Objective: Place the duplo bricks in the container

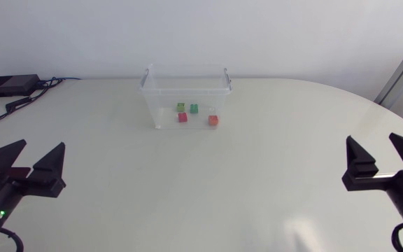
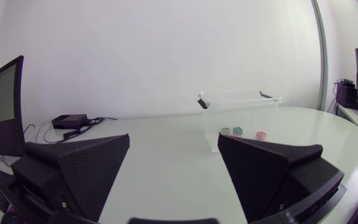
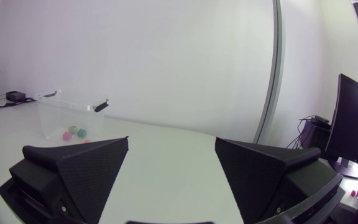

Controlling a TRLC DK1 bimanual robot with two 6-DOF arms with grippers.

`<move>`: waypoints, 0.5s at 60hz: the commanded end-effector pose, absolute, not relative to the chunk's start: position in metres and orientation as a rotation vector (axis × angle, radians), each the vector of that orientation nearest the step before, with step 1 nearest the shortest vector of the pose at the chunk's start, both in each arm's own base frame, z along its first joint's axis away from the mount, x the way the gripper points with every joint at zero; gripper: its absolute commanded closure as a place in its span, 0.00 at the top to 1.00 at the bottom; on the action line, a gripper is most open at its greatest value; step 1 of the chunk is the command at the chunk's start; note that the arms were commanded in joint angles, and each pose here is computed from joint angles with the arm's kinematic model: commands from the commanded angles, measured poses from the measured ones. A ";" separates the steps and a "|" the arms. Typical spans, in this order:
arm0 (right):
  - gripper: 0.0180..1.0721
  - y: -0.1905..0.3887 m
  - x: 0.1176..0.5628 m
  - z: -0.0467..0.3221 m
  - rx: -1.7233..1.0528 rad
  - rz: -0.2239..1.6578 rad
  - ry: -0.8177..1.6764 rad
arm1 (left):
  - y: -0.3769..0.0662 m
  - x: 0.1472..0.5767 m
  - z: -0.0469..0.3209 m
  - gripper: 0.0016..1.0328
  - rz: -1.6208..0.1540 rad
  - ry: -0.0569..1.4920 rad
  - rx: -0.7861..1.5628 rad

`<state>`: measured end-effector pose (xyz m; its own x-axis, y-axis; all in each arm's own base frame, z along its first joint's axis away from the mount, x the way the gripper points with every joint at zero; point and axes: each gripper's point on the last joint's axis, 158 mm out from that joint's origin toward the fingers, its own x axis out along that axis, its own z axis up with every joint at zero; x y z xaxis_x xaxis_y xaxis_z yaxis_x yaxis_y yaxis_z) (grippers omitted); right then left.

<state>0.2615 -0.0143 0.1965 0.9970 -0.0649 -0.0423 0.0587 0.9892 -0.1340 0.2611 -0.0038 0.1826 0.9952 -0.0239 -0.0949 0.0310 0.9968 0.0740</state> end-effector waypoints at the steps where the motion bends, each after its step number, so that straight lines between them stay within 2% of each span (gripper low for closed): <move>1: 0.96 -0.010 0.259 0.178 -0.079 -0.046 0.060 | -0.004 0.259 0.172 0.96 -0.024 0.083 0.041; 16: 0.96 -0.002 0.254 0.149 0.000 -0.010 0.057 | -0.003 0.254 0.150 0.96 -0.017 0.061 0.000; 30: 0.96 -0.002 0.254 0.149 0.000 -0.010 0.057 | -0.003 0.254 0.150 0.96 -0.017 0.061 -0.001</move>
